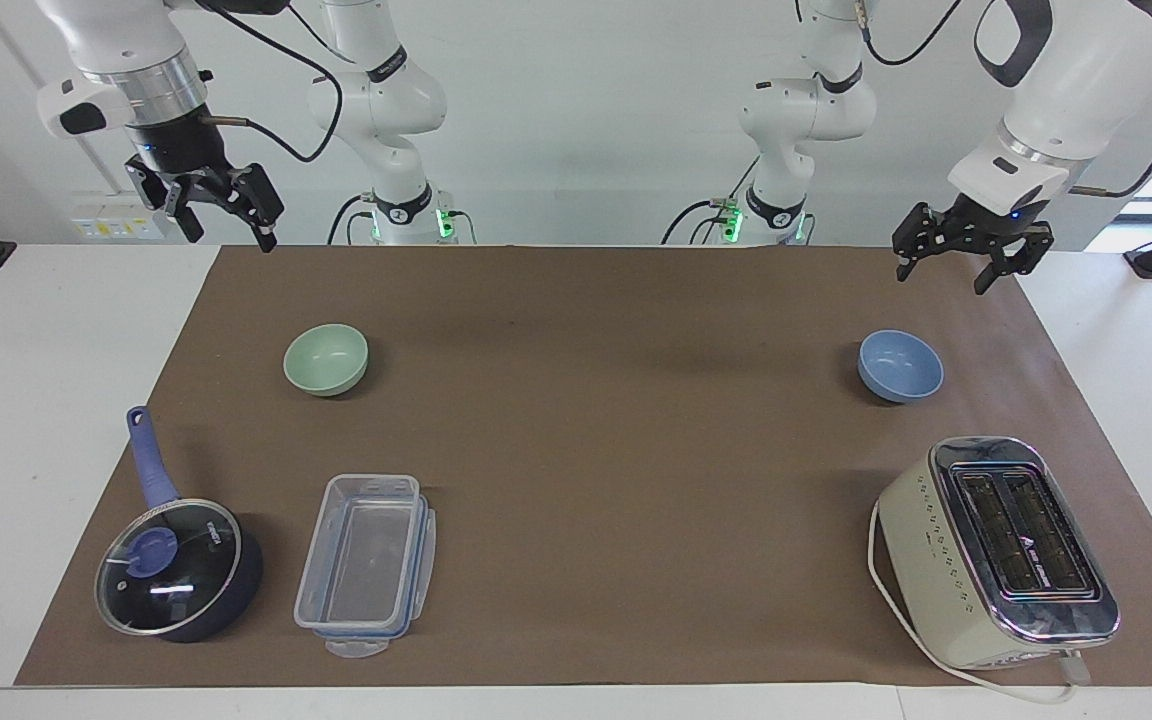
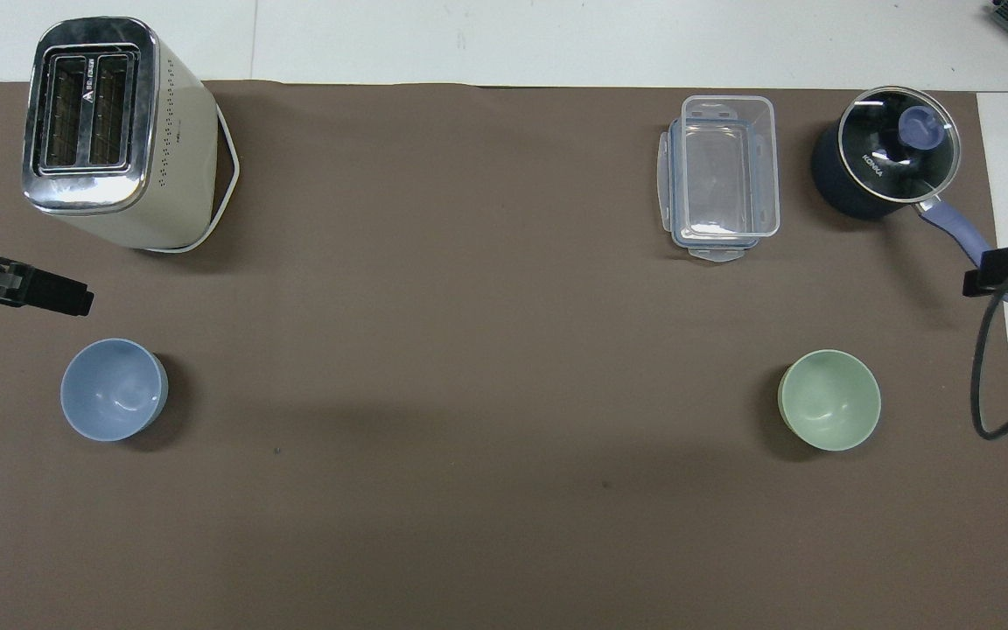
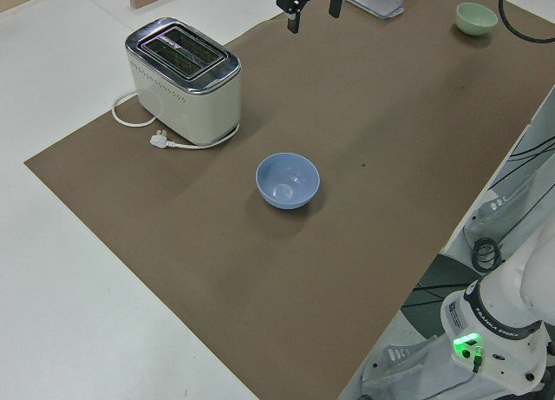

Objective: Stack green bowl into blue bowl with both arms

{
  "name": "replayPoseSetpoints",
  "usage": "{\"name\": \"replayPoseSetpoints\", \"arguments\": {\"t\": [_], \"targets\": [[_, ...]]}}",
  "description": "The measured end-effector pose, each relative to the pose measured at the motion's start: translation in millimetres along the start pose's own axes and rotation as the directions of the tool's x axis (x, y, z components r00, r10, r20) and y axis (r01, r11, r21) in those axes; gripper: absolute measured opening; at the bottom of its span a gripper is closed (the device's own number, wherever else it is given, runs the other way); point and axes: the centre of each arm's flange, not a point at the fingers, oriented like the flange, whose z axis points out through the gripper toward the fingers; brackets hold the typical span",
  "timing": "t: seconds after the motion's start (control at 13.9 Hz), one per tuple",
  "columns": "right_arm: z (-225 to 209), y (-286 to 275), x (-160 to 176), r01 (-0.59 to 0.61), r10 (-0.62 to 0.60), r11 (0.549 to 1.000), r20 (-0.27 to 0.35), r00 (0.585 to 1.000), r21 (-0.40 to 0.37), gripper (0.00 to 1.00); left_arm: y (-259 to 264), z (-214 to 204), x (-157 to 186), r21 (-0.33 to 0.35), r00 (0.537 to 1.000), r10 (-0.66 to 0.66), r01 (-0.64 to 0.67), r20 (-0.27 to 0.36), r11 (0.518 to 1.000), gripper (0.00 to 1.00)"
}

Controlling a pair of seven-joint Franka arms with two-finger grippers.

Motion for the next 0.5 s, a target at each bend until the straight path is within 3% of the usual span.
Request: {"name": "replayPoseSetpoints", "arguments": {"t": [0.5], "targets": [[-0.1, 0.0, 0.0, 0.000, 0.000, 1.000, 0.000, 1.000, 0.000, 1.00, -2.6, -0.4, -0.4, 0.000, 1.000, -0.005, 0.005, -0.002, 1.000, 1.00]]}}
